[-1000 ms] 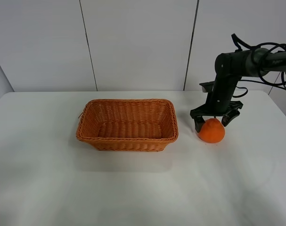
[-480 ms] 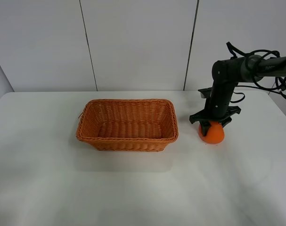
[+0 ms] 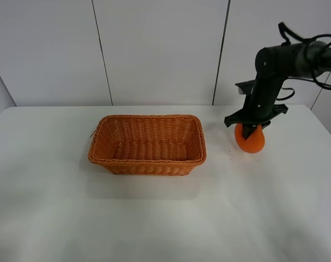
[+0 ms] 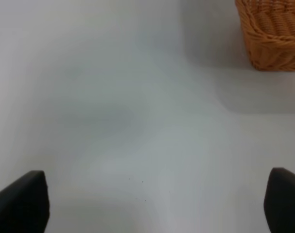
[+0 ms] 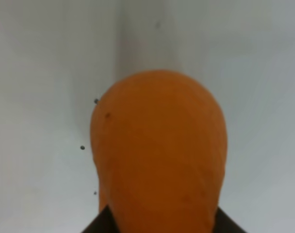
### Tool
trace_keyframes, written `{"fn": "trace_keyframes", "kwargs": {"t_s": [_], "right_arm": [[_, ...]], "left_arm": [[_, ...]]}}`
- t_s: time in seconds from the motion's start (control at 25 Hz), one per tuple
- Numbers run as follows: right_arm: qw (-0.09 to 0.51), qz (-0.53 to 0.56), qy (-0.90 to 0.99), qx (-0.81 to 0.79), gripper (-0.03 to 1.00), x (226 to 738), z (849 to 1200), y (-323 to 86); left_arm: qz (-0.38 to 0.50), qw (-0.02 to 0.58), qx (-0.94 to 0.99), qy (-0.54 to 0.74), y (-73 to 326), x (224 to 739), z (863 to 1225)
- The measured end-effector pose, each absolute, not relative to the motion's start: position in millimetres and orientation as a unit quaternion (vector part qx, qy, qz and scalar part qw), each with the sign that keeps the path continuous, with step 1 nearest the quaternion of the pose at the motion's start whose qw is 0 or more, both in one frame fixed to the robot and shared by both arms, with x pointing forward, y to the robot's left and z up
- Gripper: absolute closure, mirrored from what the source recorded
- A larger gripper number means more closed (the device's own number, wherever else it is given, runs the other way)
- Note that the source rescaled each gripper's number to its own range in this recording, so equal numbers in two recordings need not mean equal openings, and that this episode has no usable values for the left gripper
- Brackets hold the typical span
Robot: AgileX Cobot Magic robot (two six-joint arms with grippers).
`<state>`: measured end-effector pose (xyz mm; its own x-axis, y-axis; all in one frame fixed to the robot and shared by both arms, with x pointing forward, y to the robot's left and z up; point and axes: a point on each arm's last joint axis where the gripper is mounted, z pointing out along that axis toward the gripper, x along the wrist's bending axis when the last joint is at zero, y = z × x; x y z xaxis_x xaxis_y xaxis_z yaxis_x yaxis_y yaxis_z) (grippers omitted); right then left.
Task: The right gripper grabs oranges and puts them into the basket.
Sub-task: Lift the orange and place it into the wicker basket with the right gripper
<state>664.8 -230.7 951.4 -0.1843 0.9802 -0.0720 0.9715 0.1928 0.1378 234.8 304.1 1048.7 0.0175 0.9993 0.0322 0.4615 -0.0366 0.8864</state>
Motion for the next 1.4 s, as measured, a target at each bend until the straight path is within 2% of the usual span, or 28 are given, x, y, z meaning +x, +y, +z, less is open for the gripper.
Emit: {"fn": "trace_keyframes", "kwargs": {"t_s": [0.2,0.32,0.48,0.64,0.8,1.0,1.28,1.32,1.4], "right_arm": [[0.111,0.076,0.768,0.626,0.97,664,1025,-231],[0.122,0.098,0.767,0.622,0.97,667,1057,-228],[0.146,0.13,0.781,0.594,0.97,667,1084,-205],[0.143,0.151,0.807,0.553,0.97,658,1088,-162],[0.125,0.161,0.843,0.498,0.97,642,1075,-103],[0.112,0.182,0.872,0.441,0.97,632,1035,-36],[0.096,0.172,0.887,0.418,0.97,639,958,3],[0.092,0.168,0.888,0.419,0.95,640,949,4],[0.085,0.163,0.888,0.421,0.74,641,936,6]], "left_arm": [[0.373,0.36,0.616,0.593,304,235,1049],[0.373,0.36,0.616,0.593,304,235,1049],[0.373,0.36,0.616,0.593,304,235,1049],[0.373,0.36,0.616,0.593,304,235,1049],[0.373,0.36,0.616,0.593,304,235,1049],[0.373,0.36,0.616,0.593,304,235,1049],[0.373,0.36,0.616,0.593,304,235,1049],[0.373,0.36,0.616,0.593,304,235,1049],[0.373,0.36,0.616,0.593,304,235,1049]]}}
